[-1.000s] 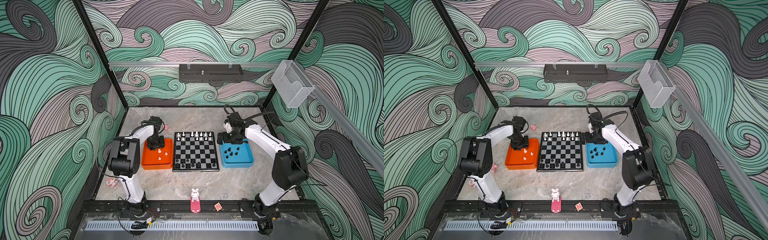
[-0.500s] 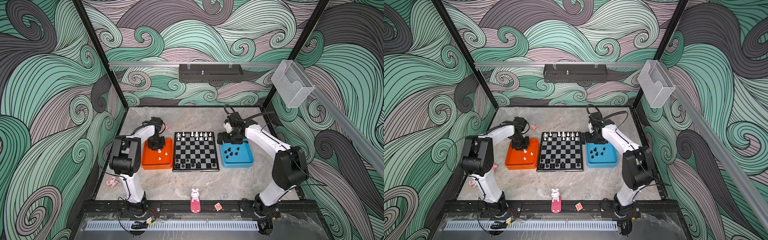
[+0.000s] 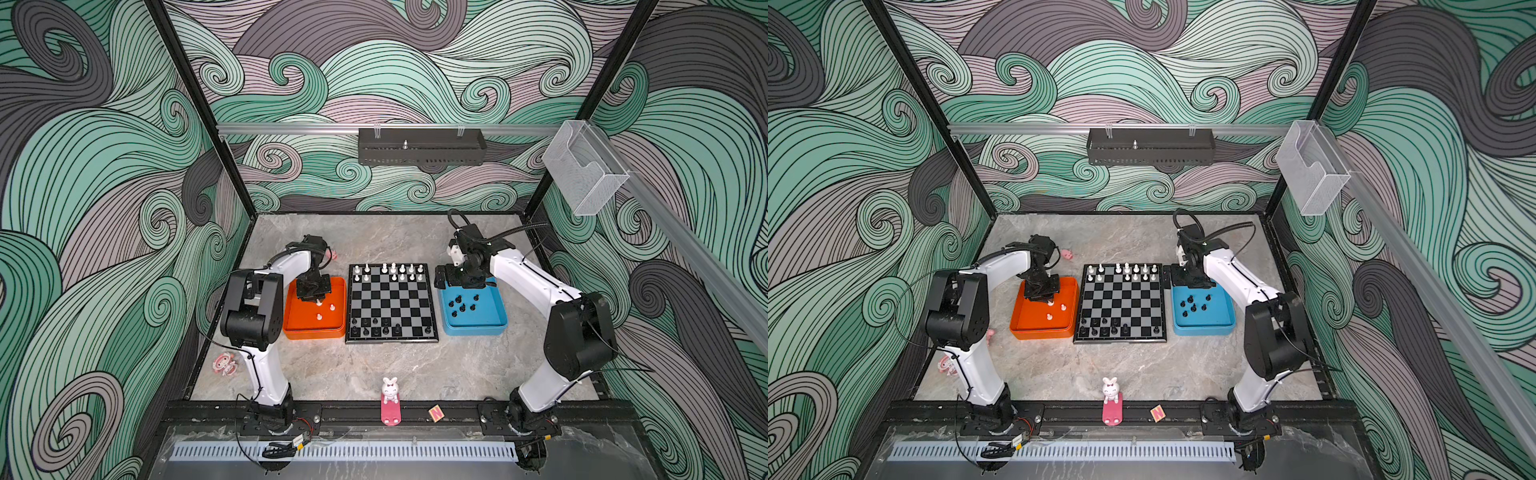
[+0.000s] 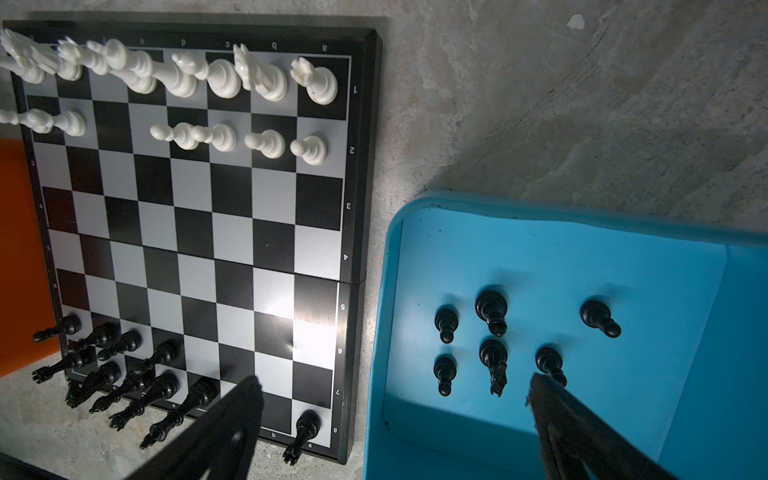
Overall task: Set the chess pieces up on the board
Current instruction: 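Close the left gripper on the white pawn and lift it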
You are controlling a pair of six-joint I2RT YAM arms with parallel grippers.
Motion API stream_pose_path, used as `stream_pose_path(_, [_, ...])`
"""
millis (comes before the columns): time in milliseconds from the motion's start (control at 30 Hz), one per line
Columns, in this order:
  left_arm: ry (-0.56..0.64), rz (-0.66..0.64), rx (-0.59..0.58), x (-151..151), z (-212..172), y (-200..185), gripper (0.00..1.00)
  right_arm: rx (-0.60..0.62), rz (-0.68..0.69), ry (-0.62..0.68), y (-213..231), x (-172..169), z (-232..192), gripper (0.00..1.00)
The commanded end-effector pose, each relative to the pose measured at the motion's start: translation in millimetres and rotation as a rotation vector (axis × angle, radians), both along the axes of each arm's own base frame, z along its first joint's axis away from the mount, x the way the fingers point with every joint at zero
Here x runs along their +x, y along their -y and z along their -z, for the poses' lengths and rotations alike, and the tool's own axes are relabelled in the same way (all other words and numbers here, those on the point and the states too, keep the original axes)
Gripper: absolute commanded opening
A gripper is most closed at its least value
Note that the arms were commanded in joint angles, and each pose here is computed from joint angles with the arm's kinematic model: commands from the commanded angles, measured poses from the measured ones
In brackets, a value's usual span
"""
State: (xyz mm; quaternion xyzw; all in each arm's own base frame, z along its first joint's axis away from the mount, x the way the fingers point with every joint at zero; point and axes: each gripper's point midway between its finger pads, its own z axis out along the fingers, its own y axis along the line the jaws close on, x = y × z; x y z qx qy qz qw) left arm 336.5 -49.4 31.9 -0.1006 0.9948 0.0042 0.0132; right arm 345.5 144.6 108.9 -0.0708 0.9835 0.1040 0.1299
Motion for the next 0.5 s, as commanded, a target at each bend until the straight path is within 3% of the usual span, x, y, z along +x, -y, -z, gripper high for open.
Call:
stream_pose_path(0, [0.005, 0.013, 0.005, 4.1, -3.4, 1.6, 0.15, -0.01, 0.0, -0.002, 3.6, 0.0, 2.2, 1.0])
stream_pose_path(467, [0.012, 0.027, 0.02, 6.6, -10.9, -0.5, 0.14, -0.008, 0.0, 0.001, 3.4, 0.4, 1.3, 1.0])
